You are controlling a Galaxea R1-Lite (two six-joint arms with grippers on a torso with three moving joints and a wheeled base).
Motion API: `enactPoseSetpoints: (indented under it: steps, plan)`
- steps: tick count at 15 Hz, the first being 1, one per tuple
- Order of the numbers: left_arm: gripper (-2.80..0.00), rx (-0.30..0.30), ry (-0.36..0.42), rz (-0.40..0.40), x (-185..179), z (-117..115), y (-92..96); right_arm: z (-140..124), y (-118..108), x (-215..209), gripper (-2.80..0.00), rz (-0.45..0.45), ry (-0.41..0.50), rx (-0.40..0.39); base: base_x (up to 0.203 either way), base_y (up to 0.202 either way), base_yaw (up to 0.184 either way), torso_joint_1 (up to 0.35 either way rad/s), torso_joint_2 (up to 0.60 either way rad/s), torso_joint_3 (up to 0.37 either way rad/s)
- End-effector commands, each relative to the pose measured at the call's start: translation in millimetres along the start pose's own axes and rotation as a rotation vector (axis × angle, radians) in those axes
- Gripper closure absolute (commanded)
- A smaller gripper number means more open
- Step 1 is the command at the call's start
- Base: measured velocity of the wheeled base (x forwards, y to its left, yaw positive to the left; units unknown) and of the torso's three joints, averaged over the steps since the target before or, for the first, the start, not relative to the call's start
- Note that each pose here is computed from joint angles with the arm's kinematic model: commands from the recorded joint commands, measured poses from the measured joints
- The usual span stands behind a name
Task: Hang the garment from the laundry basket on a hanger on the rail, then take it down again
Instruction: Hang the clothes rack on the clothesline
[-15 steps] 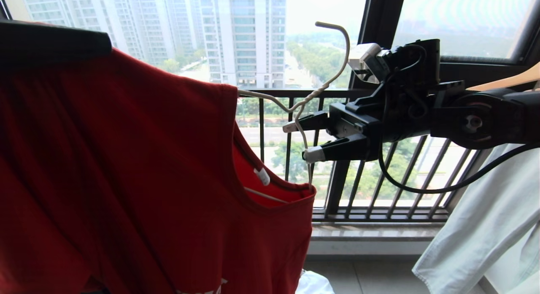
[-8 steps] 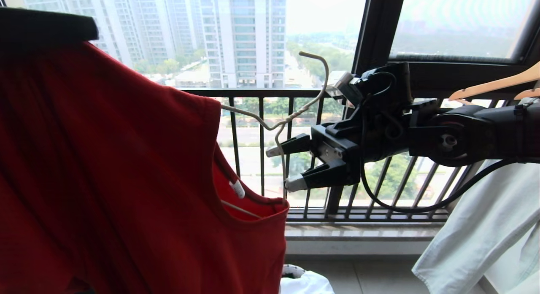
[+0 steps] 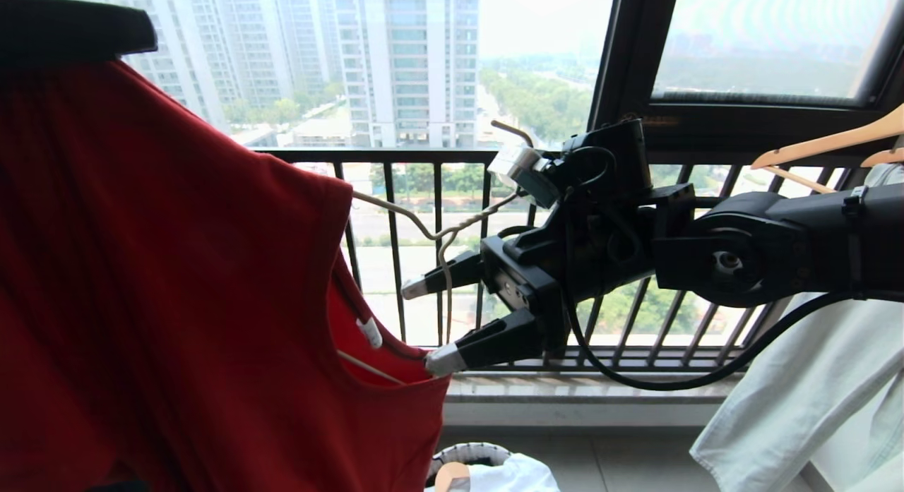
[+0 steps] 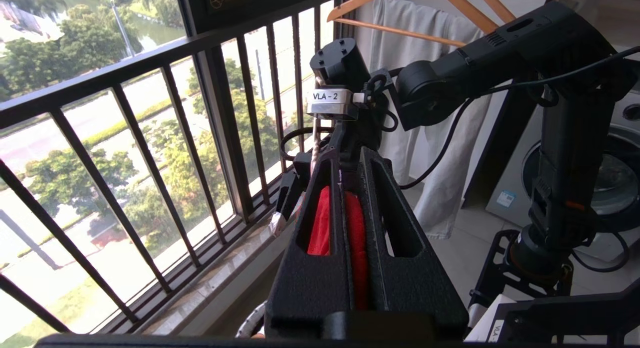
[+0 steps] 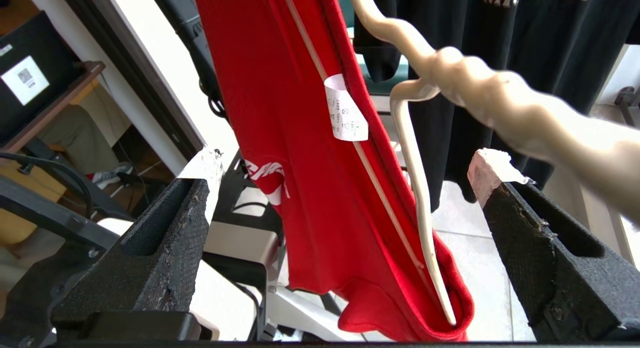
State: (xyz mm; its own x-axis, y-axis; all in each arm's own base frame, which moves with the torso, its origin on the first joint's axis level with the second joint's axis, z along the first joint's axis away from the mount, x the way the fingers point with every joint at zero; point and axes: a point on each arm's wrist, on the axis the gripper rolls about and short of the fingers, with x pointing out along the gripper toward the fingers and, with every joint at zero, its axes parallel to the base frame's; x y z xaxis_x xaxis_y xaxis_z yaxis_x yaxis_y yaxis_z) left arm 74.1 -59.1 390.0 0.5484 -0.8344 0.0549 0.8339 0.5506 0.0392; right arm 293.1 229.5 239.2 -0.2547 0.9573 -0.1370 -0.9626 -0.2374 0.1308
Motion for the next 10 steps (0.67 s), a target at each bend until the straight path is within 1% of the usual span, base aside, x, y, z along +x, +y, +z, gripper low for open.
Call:
enactPoseSetpoints:
  steps: [1, 6, 8, 10]
  plan:
    - [0.0, -0.002, 0.004, -0.001, 1.8, -0.2, 0.9, 0.2, 0.4, 0.9, -2.8, 0.009, -0.001, -0.003, 0.0, 0.0, 0.0, 0.0, 0.0, 0.0]
    - [0.0, 0.0, 0.0, 0.003, 1.2, 1.1, 1.0, 2.2, 2.4, 1.7, -2.8, 0.002, -0.001, -0.013, 0.0, 0.0, 0.0, 0.0, 0.0, 0.0]
    - [0.0, 0.003, -0.008, 0.018, -0.3, 3.4, 1.9, 3.5, 4.8, 7.0, -2.8, 0.013, 0.001, -0.016, 0.0, 0.0, 0.0, 0.0, 0.0, 0.0]
    - [0.0, -0.008, -0.014, 0.02, -1.4, 4.7, 1.6, 5.2, 6.1, 9.3, -2.8, -0.004, 0.005, -0.019, 0.0, 0.0, 0.0, 0.0, 0.0, 0.0]
